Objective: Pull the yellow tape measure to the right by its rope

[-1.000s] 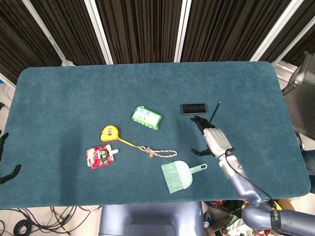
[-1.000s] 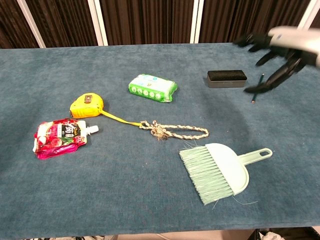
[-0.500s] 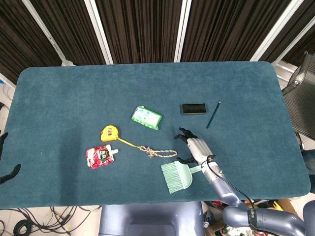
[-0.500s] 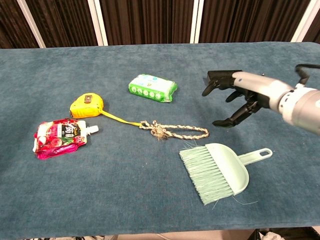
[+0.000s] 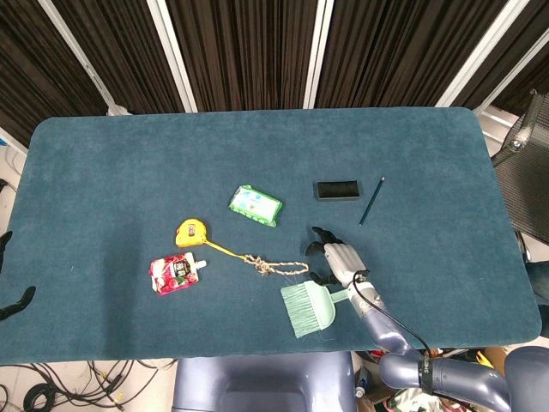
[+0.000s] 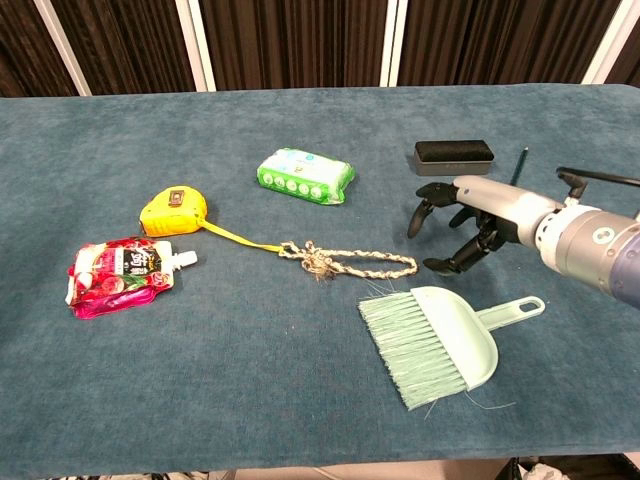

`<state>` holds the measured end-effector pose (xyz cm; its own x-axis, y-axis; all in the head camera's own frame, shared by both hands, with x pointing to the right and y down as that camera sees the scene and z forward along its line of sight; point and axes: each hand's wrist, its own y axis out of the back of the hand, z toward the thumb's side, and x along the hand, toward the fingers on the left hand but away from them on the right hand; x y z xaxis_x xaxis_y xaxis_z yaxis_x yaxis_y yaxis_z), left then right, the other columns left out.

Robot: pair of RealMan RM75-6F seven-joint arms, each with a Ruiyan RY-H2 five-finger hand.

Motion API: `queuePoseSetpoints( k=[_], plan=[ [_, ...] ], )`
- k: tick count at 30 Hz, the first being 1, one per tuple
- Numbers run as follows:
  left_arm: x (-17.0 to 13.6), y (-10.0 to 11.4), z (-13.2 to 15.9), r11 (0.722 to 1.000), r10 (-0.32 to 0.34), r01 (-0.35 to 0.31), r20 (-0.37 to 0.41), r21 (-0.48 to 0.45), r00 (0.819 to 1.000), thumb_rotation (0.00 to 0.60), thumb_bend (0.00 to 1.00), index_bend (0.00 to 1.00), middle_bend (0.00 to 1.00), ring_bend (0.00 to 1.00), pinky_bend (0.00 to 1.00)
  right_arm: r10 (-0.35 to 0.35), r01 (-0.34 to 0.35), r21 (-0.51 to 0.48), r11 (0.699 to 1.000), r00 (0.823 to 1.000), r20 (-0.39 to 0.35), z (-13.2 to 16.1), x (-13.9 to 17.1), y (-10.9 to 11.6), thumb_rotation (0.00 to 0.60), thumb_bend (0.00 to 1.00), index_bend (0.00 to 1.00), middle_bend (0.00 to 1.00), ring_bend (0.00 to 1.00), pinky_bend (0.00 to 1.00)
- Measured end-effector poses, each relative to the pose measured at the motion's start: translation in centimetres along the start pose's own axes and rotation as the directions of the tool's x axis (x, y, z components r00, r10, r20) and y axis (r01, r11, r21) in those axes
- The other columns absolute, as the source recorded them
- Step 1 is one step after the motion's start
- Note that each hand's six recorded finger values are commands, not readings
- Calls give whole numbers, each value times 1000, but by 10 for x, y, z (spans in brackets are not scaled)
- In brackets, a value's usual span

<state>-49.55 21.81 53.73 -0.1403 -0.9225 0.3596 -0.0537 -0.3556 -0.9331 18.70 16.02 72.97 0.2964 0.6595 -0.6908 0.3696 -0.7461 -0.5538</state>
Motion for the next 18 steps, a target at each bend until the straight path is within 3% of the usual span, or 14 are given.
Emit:
queuePoseSetpoints(
  k=[8, 18],
  plan=[
    [0, 0, 0, 1000, 1, -1, -2, 3, 1000, 600, 244, 38, 0, 0, 0, 7, -7, 3, 1000, 1000, -4, -3, -4, -7, 600, 262, 449, 0, 16, 150],
    [1, 1, 0, 1000, 4, -4, -3, 2, 1000, 600, 244, 38, 0, 0, 0, 18, -18, 4, 1000, 1000, -8, 0, -12, -15, 600, 262, 453, 0, 16, 150]
  ],
)
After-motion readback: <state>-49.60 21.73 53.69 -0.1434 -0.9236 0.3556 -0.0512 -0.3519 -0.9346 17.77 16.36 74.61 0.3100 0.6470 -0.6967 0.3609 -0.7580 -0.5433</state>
